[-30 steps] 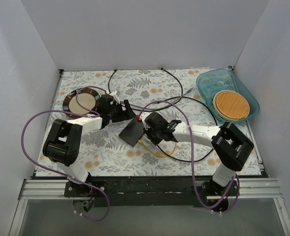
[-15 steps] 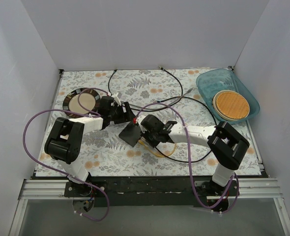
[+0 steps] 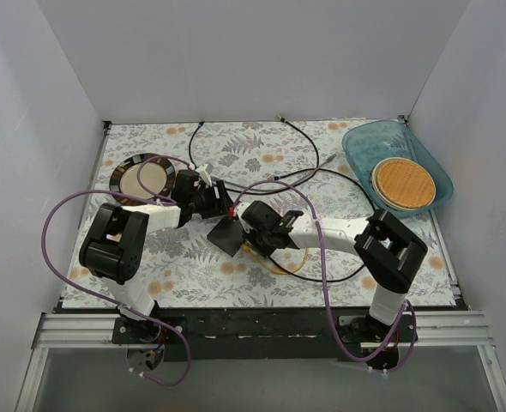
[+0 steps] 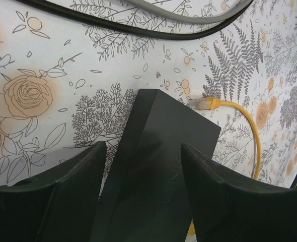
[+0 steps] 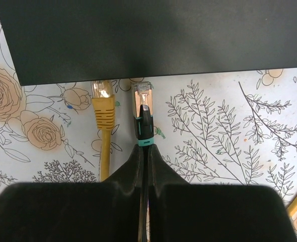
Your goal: Insert the plug into the switch port
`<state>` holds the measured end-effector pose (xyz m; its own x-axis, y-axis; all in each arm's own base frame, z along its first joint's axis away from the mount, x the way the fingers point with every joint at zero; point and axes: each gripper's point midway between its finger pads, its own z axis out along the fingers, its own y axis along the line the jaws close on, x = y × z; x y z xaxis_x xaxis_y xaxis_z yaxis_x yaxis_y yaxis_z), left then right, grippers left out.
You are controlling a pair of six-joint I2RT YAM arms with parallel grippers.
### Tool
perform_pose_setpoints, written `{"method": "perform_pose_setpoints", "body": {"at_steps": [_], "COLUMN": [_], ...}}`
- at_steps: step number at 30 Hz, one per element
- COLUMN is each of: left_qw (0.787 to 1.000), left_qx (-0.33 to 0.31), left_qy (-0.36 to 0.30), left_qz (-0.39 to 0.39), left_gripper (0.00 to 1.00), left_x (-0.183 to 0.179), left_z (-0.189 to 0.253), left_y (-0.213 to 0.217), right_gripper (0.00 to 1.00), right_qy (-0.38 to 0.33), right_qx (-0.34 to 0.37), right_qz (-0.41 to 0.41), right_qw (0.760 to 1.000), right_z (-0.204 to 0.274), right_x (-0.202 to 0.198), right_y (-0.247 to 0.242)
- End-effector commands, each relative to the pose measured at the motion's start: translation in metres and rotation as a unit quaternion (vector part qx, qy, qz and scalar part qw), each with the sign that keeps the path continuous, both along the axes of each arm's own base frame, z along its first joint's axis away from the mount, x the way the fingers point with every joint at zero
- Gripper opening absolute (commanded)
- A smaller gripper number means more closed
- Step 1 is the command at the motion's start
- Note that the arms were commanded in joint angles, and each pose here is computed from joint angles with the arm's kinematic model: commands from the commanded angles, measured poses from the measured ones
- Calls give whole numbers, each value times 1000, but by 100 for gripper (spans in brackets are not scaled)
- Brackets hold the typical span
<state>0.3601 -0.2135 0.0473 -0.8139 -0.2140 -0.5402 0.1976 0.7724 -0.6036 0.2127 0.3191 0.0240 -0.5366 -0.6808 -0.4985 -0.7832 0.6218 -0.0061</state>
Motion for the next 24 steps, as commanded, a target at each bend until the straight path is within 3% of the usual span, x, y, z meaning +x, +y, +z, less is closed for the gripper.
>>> {"method": "perform_pose_setpoints", "body": {"at_steps": [1,24], "left_qw": [1000,1000], "left_qx": [-9,-20], "left_qy": [-8,3], "left_qz": [-9,-20], "left_gripper": [59,57], "left_x": [-1,-4], "left_z": [5,-1], "left_y": [-2,-6], "right_gripper": [1,1], "right_qy": [-16,-26], "right_qx": [14,25], "right_qz": [-9,-18], "right_qw": [1000,999], "right_z": [10,12], "right_x": [10,16], "right_y": [14,22]}}
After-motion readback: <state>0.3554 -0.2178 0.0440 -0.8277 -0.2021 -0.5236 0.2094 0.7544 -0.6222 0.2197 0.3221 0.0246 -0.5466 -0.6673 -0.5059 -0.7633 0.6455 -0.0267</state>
